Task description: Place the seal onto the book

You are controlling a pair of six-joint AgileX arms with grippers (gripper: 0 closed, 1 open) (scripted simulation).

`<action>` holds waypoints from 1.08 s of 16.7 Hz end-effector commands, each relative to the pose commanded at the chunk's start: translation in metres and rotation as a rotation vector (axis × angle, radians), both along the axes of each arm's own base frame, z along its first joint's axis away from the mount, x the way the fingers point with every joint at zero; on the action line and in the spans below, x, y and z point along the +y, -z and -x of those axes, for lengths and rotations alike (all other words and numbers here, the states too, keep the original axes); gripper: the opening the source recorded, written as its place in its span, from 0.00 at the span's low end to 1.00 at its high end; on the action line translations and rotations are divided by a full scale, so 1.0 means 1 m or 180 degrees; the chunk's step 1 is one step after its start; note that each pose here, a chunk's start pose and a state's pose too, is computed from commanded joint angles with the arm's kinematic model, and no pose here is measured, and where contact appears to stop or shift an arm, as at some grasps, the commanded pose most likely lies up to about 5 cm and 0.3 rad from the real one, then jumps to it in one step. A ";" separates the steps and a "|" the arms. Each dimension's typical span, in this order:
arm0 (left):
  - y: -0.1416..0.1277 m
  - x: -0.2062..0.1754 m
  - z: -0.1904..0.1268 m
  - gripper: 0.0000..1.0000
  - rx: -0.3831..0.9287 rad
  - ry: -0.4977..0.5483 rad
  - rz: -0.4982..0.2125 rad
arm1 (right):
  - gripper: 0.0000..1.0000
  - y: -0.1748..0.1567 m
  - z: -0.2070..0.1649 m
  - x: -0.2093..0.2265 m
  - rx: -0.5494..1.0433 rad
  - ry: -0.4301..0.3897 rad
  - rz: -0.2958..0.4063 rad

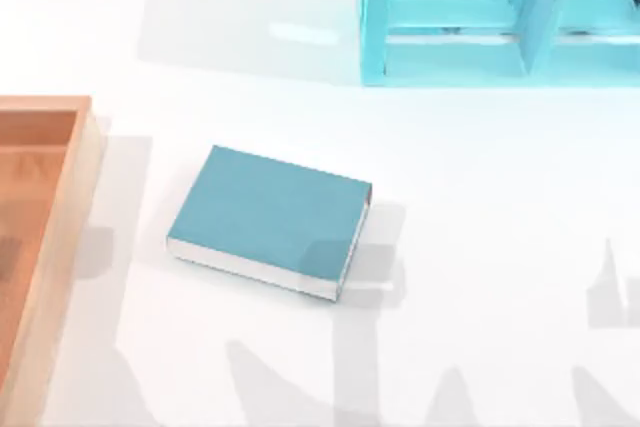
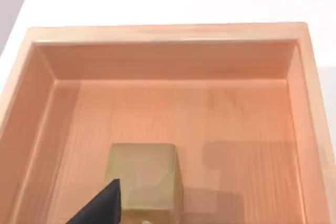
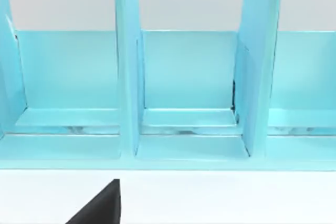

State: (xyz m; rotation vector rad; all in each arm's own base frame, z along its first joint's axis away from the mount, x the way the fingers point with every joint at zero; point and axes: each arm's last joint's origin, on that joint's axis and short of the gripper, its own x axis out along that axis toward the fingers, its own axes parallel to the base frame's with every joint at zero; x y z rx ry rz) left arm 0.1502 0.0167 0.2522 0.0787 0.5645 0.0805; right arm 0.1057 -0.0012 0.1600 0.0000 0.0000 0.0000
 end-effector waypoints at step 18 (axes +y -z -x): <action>0.011 0.080 -0.189 1.00 0.3178 0.0065 0.0348 | 1.00 0.000 0.000 0.000 0.0000 0.0000 0.0000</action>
